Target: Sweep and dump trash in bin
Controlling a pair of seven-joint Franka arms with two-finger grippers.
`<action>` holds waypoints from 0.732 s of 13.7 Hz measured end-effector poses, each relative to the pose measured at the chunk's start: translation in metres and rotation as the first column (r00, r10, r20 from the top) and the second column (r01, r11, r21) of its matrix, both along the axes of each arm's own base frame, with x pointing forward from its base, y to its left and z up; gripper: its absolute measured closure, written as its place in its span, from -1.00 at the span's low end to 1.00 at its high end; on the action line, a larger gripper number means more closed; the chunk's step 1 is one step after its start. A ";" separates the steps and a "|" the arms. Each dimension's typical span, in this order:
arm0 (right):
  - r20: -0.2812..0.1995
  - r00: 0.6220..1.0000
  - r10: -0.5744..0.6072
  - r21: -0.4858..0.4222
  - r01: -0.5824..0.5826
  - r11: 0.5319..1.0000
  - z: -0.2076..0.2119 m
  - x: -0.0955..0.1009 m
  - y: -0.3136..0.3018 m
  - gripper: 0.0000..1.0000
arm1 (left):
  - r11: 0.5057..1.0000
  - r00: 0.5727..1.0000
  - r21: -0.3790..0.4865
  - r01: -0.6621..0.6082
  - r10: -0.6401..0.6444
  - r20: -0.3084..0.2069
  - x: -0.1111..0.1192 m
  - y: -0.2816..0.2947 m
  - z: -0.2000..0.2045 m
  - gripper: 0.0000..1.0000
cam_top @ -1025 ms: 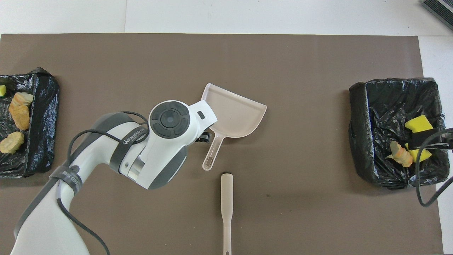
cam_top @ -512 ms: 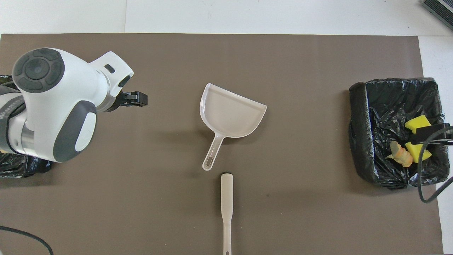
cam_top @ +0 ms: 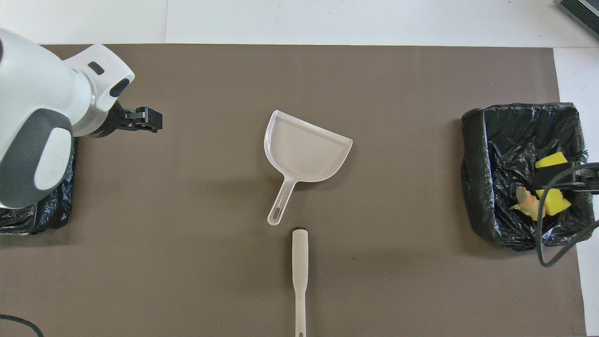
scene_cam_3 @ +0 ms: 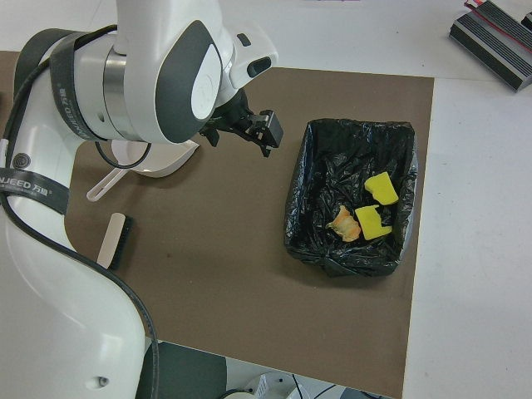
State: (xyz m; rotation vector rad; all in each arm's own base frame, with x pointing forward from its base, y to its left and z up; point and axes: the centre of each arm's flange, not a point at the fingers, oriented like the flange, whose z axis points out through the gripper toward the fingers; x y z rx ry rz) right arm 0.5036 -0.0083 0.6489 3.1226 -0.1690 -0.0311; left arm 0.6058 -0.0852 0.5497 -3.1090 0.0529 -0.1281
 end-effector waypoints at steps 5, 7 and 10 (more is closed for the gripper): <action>-0.018 1.000 -0.024 0.003 0.024 1.000 -0.004 0.000 -0.012 -1.00 | 0.999 0.998 -0.026 -0.033 0.031 -0.053 -0.019 0.079 0.029 -1.00; -0.023 0.999 -0.033 0.003 0.033 0.999 -0.006 0.001 -0.017 -1.00 | 0.999 0.997 -0.033 -0.036 0.034 -0.074 -0.048 0.082 0.061 -1.00; -0.023 0.999 -0.032 0.003 0.032 0.999 -0.007 0.001 -0.016 -1.00 | 0.999 0.996 -0.037 -0.025 0.022 -0.089 -0.078 0.077 0.083 -1.00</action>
